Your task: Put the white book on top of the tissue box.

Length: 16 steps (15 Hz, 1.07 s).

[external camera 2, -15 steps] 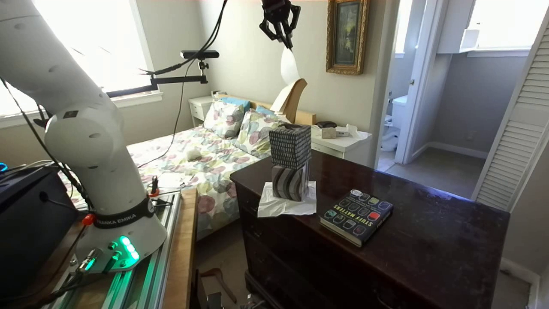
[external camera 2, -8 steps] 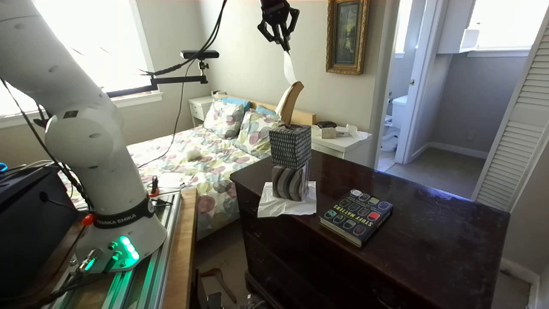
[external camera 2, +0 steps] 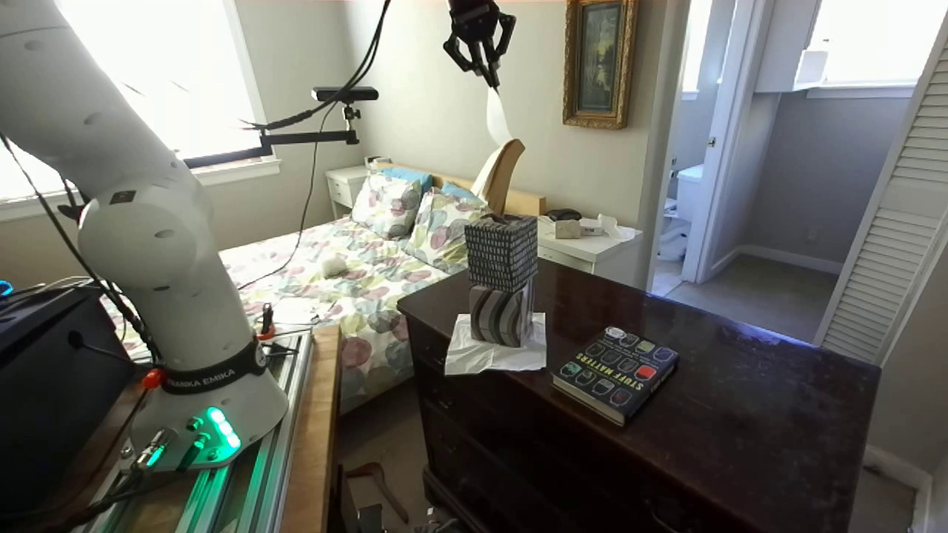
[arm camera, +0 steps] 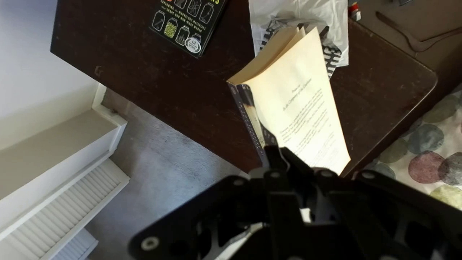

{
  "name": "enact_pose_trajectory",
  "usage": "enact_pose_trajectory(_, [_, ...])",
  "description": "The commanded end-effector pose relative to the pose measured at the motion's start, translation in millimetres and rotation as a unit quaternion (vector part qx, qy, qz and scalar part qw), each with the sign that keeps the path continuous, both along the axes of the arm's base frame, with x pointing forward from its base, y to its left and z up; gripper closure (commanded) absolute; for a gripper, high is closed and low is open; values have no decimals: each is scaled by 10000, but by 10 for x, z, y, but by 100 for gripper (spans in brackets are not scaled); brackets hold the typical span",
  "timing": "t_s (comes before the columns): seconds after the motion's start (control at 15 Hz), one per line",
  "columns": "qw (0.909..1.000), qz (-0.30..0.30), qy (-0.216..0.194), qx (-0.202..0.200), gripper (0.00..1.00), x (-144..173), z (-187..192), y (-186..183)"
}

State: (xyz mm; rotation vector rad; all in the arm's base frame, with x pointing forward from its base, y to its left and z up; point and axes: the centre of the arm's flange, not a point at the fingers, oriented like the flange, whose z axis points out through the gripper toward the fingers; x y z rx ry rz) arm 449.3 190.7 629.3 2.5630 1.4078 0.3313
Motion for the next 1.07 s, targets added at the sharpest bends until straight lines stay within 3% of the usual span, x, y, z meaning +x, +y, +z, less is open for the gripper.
enact_pose_trajectory(0.0, [9998,121,52,130,99,-88,164,18])
enact_pose_trajectory(1.0, [9995,100,-146,246,99,-250,371,-81])
